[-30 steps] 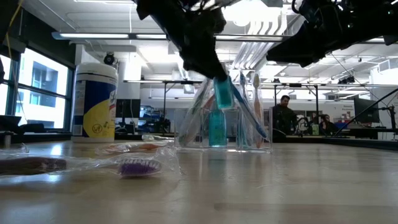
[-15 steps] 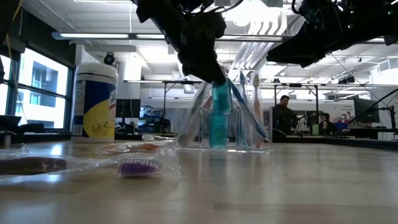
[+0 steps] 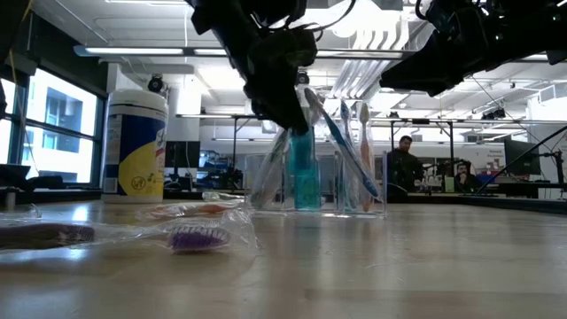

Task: Pick & Place toothbrushing station
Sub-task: Put the left mouthwash into the middle section of the transparent organizer

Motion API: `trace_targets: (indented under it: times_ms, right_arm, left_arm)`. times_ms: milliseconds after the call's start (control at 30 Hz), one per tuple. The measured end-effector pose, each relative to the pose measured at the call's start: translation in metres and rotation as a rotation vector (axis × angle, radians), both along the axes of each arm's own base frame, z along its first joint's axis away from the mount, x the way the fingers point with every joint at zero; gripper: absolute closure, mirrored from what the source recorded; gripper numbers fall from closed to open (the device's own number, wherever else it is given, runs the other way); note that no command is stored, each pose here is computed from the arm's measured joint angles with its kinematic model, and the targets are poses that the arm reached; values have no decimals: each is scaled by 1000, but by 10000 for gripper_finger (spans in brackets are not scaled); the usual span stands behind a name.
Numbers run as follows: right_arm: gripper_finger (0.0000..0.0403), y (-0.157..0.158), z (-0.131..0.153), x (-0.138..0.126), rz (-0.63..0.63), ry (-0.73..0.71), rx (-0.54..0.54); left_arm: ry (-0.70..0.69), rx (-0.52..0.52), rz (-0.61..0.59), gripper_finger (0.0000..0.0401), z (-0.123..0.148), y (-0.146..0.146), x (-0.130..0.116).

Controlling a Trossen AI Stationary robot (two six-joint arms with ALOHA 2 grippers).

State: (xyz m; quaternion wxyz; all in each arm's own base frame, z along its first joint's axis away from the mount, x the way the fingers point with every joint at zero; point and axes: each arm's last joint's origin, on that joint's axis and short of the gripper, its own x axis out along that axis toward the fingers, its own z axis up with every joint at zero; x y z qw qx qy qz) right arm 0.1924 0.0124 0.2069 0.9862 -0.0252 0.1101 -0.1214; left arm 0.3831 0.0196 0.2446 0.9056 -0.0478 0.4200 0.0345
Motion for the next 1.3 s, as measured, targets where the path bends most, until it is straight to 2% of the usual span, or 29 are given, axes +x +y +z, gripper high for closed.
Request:
trace_targets:
  times_ms: [400, 633, 900, 1300]
  right_arm:
    - [252, 0, 0, 0, 0, 5, 0]
    - [252, 0, 0, 0, 0, 5, 0]
    - [252, 0, 0, 0, 0, 4, 0]
    - [252, 0, -1, 0, 0, 15, -1]
  left_arm:
    - [12, -22, 17, 309, -6, 0, 4]
    - [29, 7, -20, 309, -7, 0, 2]
    - [37, 9, -27, 275, -8, 0, 2]
    - [62, 8, -26, 267, -17, 0, 4]
